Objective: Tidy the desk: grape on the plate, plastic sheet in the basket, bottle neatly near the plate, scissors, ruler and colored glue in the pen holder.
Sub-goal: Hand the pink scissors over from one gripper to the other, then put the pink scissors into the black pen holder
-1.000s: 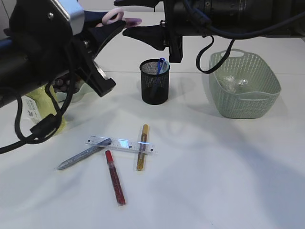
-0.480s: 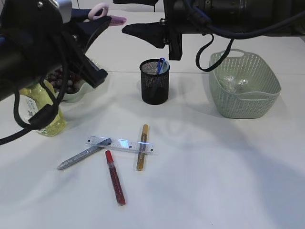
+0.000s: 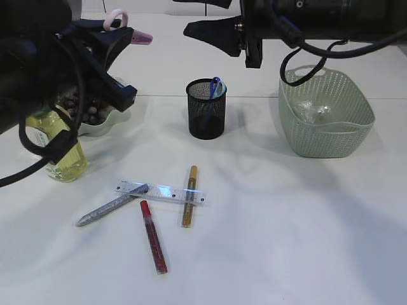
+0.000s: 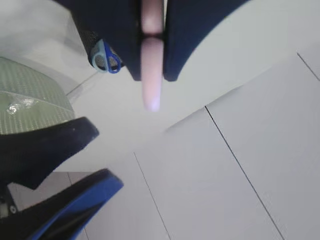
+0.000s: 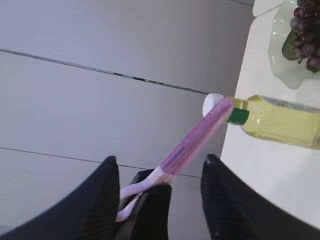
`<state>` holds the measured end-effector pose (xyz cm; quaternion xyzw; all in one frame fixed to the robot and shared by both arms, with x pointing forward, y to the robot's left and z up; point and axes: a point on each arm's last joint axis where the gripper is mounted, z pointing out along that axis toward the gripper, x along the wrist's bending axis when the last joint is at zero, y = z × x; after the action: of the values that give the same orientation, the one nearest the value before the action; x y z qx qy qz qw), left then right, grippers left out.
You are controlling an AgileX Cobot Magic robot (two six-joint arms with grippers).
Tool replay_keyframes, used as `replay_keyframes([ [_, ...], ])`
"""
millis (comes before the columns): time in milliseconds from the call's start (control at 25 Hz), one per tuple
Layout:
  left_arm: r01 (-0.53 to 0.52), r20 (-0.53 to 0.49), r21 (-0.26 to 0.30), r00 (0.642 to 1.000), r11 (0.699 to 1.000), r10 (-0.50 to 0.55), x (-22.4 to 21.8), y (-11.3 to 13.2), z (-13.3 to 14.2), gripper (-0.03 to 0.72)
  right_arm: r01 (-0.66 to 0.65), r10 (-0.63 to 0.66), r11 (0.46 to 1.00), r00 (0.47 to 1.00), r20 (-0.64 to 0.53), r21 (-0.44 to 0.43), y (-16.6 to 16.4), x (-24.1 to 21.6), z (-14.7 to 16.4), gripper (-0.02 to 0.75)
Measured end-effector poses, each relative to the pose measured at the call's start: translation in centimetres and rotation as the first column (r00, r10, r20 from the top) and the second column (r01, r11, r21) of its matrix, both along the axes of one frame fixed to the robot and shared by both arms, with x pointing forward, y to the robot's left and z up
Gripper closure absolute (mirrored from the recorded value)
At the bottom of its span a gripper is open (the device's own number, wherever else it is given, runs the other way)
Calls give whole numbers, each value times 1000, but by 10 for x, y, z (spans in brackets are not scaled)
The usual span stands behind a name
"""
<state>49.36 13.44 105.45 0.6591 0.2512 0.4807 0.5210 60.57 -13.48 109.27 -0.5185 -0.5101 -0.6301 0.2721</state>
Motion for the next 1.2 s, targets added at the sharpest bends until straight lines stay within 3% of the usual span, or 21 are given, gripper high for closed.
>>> replay_keyframes([
  [360, 6, -166, -94, 986, 996, -22, 2, -4, -3, 642, -80, 109, 969, 988, 111, -235, -1, -6, -16, 317],
  [680, -1, -249, -111, 968, 994, -27, 2, -5, -5, 642, -114, 209, 899, 960, 186, -423, -3, -6, -13, 317],
  [840, -21, -273, -136, 962, 990, -17, 3, -5, -5, 642, -108, 270, 816, 940, 208, -568, -7, -3, -5, 317],
  [920, -32, -287, -152, 958, 988, -13, 4, -5, -4, 642, -108, 298, 746, 937, 184, -657, -12, -2, -6, 317],
  [1200, -94, -383, -260, 924, 961, -13, 10, -8, 8, 642, -157, 222, 555, 974, -36, -817, -31, -5, -8, 320],
])
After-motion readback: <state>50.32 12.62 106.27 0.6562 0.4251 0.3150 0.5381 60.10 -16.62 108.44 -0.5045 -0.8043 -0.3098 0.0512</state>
